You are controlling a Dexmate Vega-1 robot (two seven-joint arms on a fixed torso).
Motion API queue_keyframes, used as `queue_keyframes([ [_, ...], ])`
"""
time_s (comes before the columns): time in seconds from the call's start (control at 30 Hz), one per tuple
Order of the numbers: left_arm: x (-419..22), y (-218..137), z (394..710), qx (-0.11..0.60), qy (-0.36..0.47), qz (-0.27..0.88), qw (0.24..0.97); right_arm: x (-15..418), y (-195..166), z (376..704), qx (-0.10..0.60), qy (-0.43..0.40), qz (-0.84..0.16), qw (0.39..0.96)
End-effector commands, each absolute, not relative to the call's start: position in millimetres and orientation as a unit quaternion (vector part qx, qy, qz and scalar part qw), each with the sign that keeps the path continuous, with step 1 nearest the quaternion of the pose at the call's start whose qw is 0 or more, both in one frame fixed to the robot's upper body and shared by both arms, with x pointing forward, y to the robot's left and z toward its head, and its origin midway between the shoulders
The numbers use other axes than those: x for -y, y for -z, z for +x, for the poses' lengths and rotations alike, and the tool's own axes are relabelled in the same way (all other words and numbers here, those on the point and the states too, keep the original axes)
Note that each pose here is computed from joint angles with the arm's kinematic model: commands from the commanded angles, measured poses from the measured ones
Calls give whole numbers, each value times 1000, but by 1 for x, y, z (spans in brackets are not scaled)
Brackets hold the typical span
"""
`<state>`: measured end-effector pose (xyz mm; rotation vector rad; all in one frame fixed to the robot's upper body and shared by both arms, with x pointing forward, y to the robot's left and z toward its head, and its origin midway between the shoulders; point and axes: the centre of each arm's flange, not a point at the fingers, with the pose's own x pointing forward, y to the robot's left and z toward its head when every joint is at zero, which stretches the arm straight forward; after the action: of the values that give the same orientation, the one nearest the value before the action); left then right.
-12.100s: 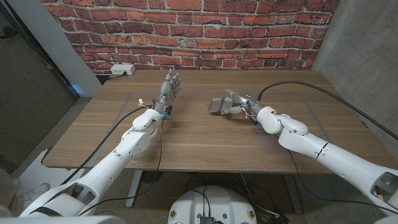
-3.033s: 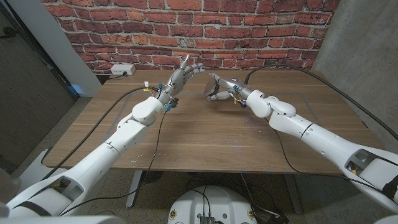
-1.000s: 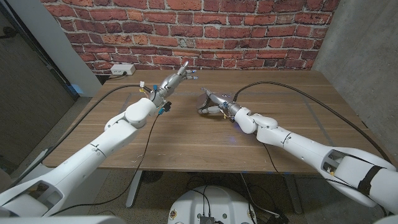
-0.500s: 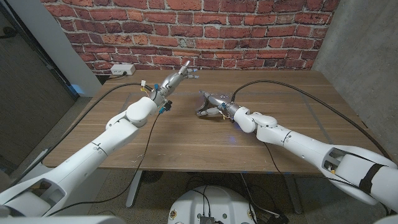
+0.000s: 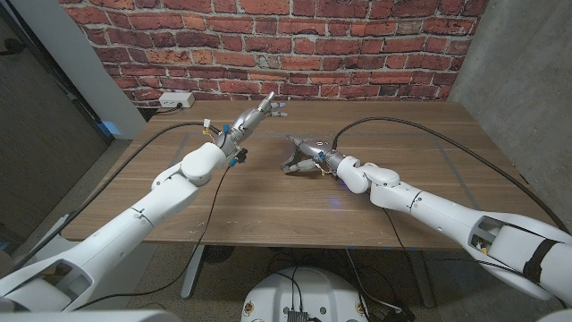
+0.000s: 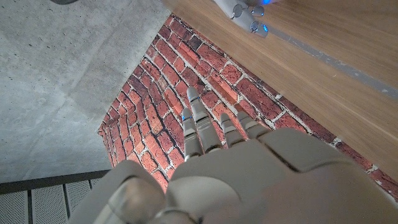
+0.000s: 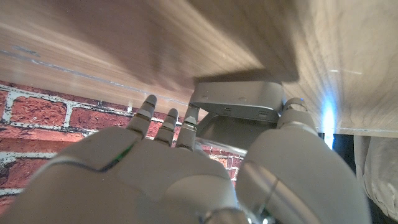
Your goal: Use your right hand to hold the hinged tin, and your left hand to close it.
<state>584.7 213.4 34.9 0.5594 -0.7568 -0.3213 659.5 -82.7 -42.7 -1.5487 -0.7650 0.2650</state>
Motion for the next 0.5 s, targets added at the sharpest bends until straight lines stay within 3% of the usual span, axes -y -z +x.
queue_keyframes([
  [0.03, -212, -32, 580, 363, 157, 270, 878, 84, 45, 658, 312, -127, -700, 630],
  [0.33, -215, -50, 591, 349, 174, 353, 851, 85, 38, 665, 298, -119, -709, 628],
  [0.5, -211, -47, 597, 344, 186, 343, 854, 91, 32, 666, 289, -112, -711, 631],
])
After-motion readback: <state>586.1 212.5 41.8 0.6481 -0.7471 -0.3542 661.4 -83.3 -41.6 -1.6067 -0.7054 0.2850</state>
